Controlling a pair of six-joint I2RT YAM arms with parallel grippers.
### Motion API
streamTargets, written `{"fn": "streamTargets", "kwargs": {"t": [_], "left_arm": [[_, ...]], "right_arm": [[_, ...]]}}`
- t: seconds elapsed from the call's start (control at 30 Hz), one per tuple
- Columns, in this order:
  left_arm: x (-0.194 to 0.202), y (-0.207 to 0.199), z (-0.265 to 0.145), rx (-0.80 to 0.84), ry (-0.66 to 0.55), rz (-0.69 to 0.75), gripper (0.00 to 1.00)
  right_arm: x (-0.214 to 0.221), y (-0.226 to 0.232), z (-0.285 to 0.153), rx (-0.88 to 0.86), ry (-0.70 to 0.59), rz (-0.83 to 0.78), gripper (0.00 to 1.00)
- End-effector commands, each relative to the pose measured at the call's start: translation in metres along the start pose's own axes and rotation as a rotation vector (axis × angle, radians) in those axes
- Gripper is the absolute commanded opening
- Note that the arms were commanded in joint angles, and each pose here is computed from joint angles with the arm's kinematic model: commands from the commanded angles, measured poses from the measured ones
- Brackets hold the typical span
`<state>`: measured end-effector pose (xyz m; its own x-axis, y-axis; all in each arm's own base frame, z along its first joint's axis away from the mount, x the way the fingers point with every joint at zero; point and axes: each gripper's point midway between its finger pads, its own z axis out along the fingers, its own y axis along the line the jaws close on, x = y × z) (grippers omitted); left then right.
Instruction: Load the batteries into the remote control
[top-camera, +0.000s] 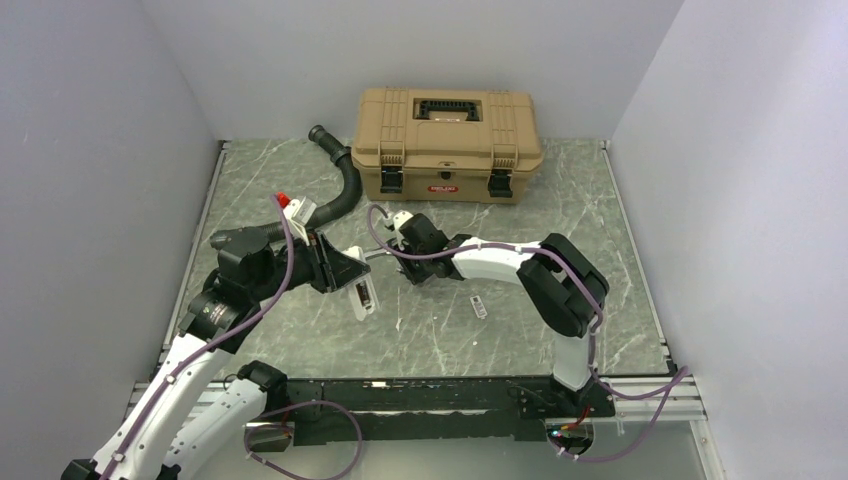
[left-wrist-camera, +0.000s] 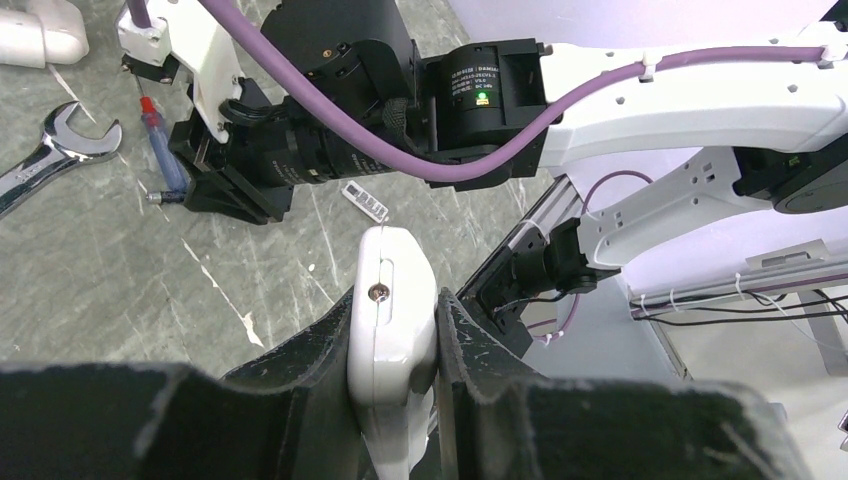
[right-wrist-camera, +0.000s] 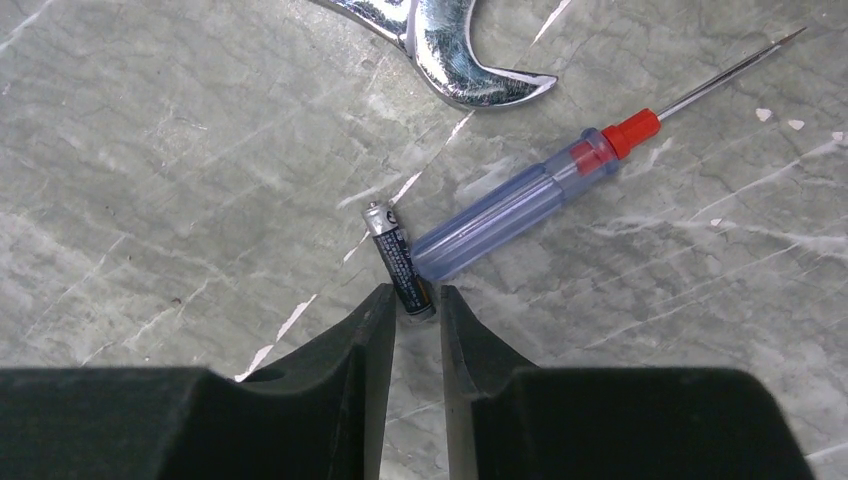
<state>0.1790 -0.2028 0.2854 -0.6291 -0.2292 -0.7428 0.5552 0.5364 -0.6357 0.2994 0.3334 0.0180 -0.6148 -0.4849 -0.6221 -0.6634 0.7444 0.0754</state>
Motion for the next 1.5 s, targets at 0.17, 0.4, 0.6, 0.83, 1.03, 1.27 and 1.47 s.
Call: {"fn": "streamTargets", "kwargs": {"t": [0.17,0.4,0.6,0.83,1.03,1.27,1.47], "left_arm": [[-0.02,-0.015,-0.004,0.038,-0.063,0.038,0.0],[-0.019,-0.015,-0.003,0.045,-0.06,0.03,0.0],[-0.02,-0.015,-0.003,0.04,-0.062,0.03,0.0],[-0.021,-0.013,-0.004,0.028,-0.068,0.026,0.0],[-0.025,-0.014,-0.003,0.024,-0.076,0.03,0.0],[-0.028,-0.014,-0.002,0.026,-0.074,0.039,0.0],[-0.031,-0.015,0.0,0.031,-0.077,0.036,0.0]], "right_arm": [[0.005,0.007,0.003,0.001,0.031,-0.062,0.24],[0.012,0.019,0.001,-0.047,0.039,-0.096,0.24],[0.018,0.02,0.006,-0.048,0.064,-0.092,0.15],[0.009,0.023,-0.005,-0.058,0.027,-0.069,0.03],[-0.016,0.035,-0.045,-0.123,-0.073,-0.032,0.0],[-0.054,0.055,-0.123,-0.246,-0.288,-0.059,0.0],[-0.076,0.071,-0.204,-0.365,-0.662,-0.206,0.0]]}}
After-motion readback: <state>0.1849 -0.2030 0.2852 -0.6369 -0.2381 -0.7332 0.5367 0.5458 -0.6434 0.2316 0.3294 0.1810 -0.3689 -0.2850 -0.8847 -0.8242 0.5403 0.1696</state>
